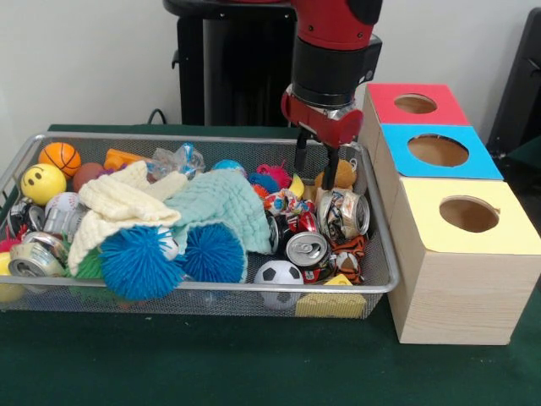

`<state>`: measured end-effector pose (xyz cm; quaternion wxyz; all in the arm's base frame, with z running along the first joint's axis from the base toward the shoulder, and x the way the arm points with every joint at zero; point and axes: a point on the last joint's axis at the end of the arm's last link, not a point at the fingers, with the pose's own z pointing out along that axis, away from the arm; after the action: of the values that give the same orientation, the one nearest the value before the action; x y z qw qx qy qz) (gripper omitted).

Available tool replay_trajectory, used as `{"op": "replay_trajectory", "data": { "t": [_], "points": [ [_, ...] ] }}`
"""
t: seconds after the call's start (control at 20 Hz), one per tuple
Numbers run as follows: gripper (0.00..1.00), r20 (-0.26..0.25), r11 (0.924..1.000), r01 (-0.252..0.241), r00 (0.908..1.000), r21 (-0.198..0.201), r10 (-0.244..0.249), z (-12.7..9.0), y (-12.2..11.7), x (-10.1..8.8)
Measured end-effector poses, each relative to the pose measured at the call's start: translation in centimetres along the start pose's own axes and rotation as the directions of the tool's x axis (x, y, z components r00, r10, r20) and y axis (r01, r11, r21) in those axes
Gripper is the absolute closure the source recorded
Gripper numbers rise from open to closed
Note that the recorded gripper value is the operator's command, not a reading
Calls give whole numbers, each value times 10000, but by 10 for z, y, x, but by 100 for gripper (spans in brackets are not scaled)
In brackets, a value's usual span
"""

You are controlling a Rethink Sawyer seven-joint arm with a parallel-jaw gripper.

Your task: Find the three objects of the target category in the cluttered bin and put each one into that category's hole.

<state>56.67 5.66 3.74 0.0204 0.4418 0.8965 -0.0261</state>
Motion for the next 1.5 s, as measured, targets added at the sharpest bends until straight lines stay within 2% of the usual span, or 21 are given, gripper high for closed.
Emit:
{"op": "replay_trajectory", "data": {
  "t": [0.55, 0.75, 1.05, 1.25, 1.5],
  "points": [
    [0, 467, 9992, -353, 9983, 185, 344, 1, -10, -29],
    [0, 512, 9989, -407, 9979, 215, 396, 0, -7, -25],
    [0, 444, 9988, -438, 9981, 213, 428, 1, 6, -8],
    [0, 344, 9977, -620, 9975, 279, 610, 15, 3, -6],
    [0, 586, 9968, -791, 9952, 85, 785, 30, 0, -10]
  ]
}}
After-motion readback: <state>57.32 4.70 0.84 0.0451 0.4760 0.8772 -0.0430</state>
